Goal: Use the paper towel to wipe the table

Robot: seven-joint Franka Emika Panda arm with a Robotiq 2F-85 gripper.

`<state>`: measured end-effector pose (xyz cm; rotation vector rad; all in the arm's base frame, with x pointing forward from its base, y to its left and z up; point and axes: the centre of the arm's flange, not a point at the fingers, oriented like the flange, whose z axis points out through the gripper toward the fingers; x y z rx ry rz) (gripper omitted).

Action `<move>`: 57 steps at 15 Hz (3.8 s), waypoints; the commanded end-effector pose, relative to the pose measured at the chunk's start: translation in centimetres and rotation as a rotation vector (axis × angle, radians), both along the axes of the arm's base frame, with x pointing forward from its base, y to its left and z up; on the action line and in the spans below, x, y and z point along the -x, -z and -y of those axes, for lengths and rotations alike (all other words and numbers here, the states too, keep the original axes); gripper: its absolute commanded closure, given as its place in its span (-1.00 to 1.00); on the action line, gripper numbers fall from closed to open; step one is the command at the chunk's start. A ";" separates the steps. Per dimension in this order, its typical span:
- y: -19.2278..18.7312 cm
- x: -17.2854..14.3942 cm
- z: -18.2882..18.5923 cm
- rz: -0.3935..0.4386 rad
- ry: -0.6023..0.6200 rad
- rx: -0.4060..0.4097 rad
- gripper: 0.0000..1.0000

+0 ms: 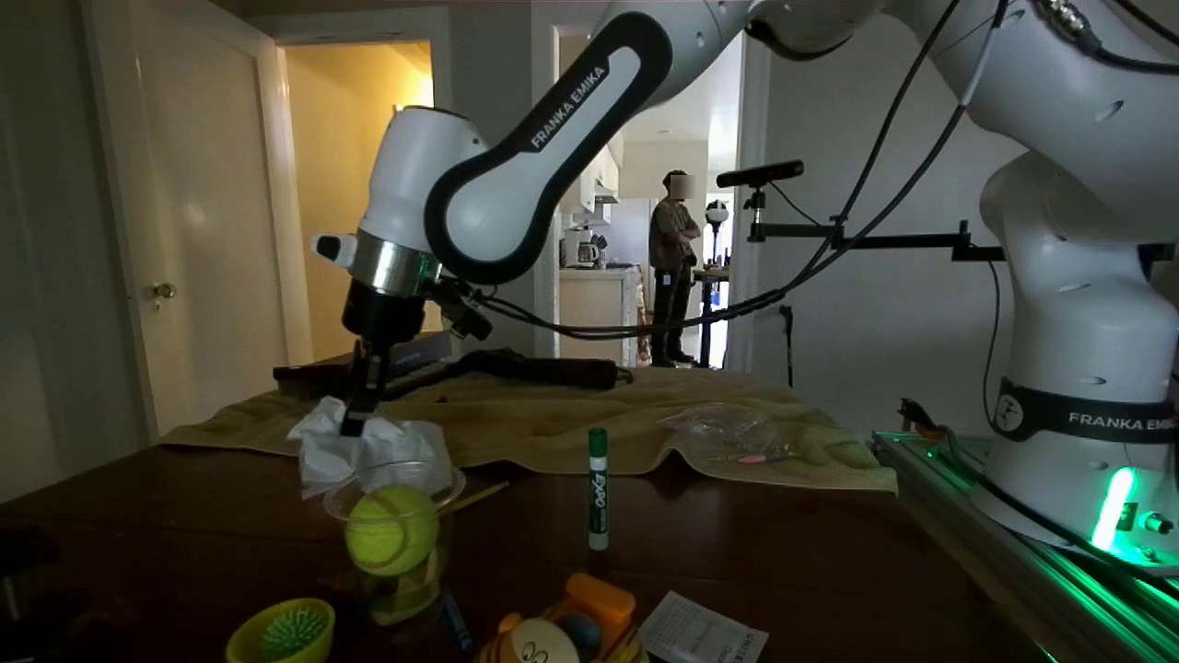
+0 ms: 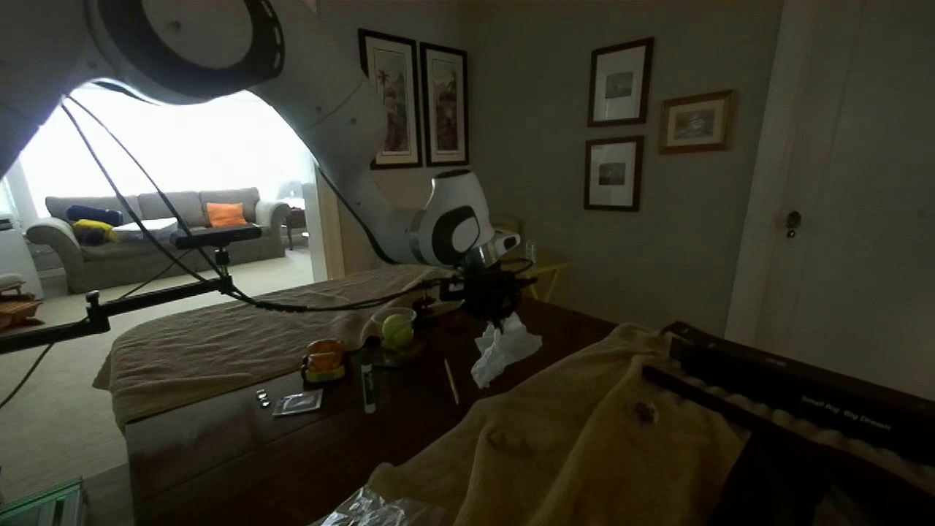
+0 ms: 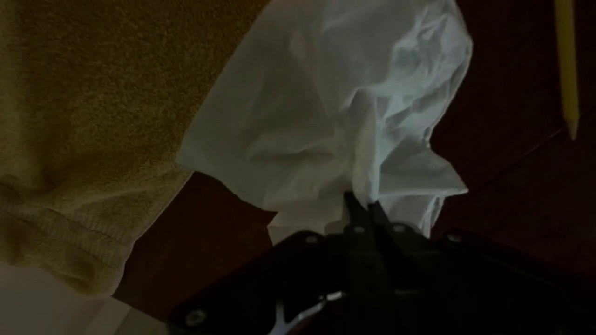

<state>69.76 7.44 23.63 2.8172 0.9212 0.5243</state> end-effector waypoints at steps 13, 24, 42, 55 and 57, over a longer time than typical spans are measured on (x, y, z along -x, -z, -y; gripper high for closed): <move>7.9 -5.2 -2.4 0.019 -0.018 -0.007 0.99; 6.4 0.0 0.7 -0.125 0.060 0.067 0.98; 7.6 1.2 -3.4 -0.135 -0.012 0.031 0.99; 8.0 -1.7 0.1 -0.063 0.038 0.031 0.99; 8.5 -2.1 -1.8 -0.044 0.005 0.005 0.99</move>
